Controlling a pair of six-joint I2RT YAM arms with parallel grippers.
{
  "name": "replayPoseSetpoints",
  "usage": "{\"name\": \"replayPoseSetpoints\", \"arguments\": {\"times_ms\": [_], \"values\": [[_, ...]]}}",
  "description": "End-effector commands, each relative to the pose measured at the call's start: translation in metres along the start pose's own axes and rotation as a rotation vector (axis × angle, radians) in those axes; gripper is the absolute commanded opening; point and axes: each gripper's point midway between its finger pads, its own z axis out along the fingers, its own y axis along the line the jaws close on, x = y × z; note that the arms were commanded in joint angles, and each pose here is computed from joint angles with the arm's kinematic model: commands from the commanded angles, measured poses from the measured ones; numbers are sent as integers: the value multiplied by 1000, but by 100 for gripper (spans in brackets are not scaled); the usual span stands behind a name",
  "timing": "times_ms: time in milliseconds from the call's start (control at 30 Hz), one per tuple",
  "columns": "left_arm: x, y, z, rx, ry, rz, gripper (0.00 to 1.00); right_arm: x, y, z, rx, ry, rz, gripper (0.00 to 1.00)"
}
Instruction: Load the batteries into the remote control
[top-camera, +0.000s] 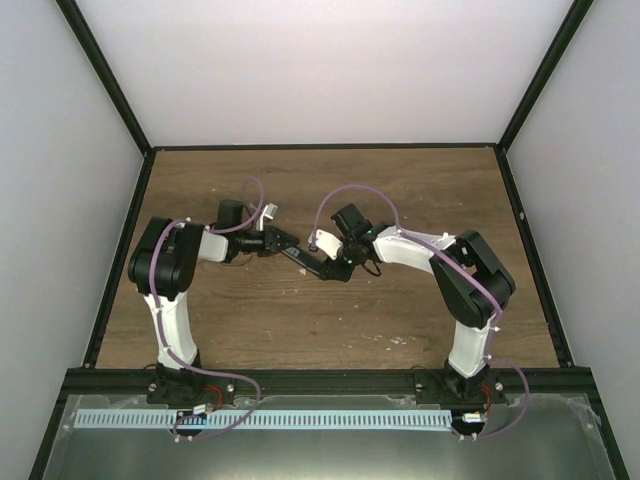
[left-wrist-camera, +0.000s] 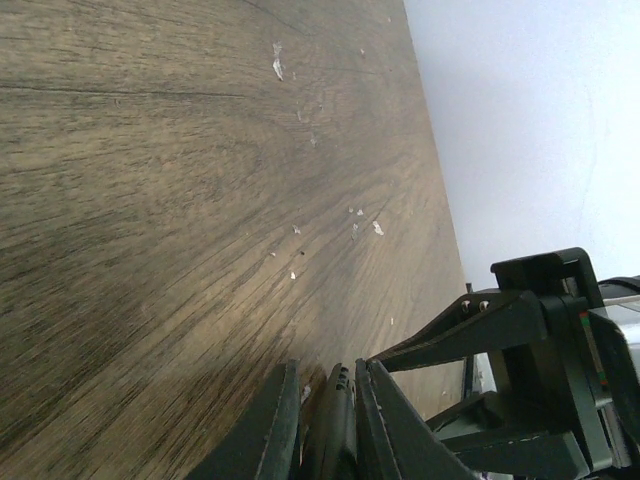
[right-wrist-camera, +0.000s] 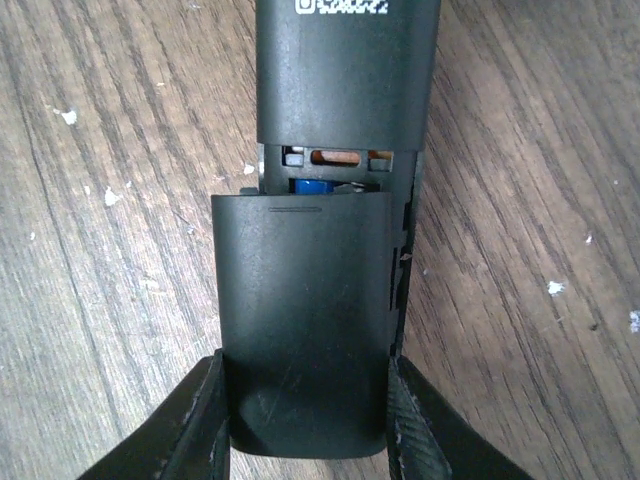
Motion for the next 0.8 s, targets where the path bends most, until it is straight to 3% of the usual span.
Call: {"name": "replayPoseSetpoints", "arguments": {"times_ms": [0,767], "values": [[7,15,4,-37,8,18,0,-10,-5,1,28,7,-25,28],[7,12,3,-34,3,28,0,-13,-2,8,-11,47,20,30]]}}
